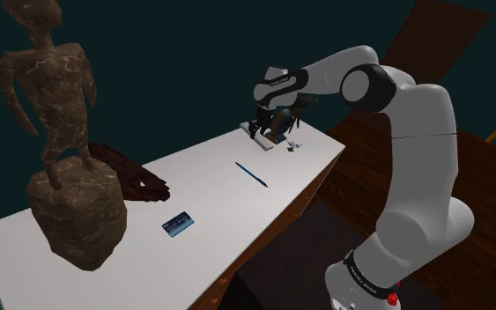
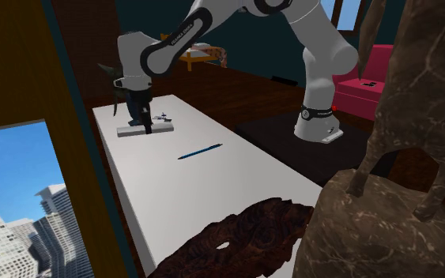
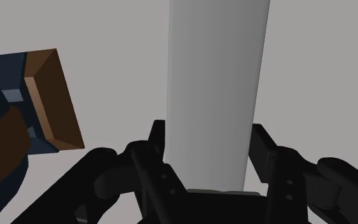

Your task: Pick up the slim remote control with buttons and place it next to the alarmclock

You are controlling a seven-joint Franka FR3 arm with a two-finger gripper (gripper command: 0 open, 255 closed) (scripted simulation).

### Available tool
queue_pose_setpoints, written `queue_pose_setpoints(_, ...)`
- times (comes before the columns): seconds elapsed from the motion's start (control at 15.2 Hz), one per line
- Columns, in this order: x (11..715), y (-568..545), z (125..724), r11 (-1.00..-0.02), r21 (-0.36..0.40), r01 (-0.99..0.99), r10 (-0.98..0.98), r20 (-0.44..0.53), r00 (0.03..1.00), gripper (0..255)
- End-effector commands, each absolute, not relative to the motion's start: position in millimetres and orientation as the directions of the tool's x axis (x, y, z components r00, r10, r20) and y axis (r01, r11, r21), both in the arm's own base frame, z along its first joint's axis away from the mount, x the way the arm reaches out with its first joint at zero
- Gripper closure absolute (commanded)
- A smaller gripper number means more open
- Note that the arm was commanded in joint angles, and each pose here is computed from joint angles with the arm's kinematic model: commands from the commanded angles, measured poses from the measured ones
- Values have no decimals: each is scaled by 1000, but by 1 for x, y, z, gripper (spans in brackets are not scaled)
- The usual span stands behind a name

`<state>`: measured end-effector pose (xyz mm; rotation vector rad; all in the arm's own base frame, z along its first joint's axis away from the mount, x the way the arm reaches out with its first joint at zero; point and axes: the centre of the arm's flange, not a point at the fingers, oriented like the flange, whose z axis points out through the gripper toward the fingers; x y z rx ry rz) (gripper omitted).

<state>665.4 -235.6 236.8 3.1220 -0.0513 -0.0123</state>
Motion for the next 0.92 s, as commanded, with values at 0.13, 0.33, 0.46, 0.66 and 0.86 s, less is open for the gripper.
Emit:
queue_pose_setpoints(0.13,666,-235,215,-999,20,-33,-33,-7,999,255)
queue_pose_setpoints(0.33,666,-235,202,-999,20,-33,-33,-7,999,255)
queue_pose_setpoints(0.46,666,-235,202,-999,20,-33,-33,-7,999,255)
queue_pose_setpoints(0.66,666,-235,202,-999,20,-33,-33,-7,999,255)
queue_pose_setpoints(0.86,666,-235,202,-999,20,-33,-33,-7,999,0)
